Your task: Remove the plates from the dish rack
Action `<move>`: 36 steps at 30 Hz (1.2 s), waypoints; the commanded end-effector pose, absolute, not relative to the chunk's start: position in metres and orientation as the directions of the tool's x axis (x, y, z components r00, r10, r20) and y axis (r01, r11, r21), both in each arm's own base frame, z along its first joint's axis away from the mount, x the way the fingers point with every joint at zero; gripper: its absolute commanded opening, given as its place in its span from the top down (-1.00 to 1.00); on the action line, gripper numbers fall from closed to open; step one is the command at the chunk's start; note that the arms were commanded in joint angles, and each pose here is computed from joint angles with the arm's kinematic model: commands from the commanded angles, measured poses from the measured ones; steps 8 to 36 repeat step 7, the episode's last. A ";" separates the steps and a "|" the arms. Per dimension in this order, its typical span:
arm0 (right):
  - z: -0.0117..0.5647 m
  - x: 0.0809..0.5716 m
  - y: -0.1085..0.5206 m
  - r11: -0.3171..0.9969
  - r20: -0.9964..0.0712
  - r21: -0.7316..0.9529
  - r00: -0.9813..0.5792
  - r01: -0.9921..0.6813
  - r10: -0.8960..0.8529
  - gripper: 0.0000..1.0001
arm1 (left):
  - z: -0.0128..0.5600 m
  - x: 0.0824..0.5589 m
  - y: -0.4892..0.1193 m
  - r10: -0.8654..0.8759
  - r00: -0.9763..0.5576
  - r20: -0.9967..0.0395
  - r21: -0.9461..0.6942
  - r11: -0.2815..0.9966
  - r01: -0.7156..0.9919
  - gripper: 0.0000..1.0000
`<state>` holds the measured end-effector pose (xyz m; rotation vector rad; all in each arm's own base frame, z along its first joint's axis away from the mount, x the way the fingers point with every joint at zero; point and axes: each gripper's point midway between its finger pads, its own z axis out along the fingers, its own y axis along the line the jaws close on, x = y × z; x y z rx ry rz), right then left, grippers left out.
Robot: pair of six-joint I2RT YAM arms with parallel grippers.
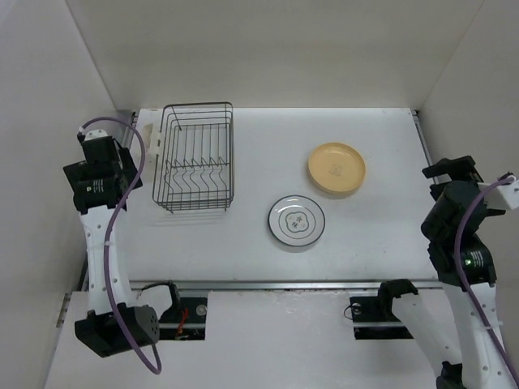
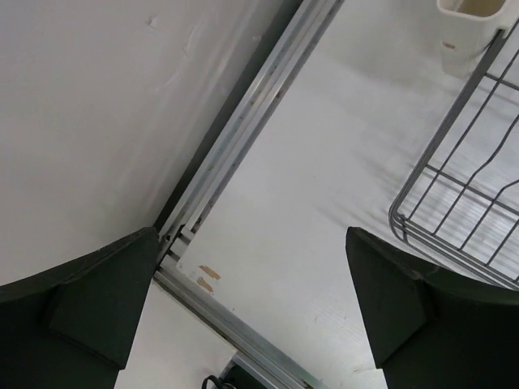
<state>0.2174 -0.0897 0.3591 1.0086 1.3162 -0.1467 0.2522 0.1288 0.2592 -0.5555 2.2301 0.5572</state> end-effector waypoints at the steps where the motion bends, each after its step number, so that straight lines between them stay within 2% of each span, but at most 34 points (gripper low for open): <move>1: 0.358 0.216 -0.087 0.615 -0.857 0.509 0.286 0.602 0.429 -1.00 | 0.263 0.254 0.126 -0.210 -0.591 -0.779 0.189 0.820 -0.540 -1.00; 7: 0.358 0.202 -0.084 0.627 -0.846 0.528 0.287 0.573 0.449 -1.00 | 0.261 0.259 0.117 -0.220 -0.589 -0.778 0.145 0.848 -0.509 -1.00; 36: 0.358 0.202 -0.084 0.627 -0.846 0.528 0.287 0.573 0.449 -1.00 | 0.261 0.259 0.117 -0.220 -0.589 -0.778 0.145 0.848 -0.509 -1.00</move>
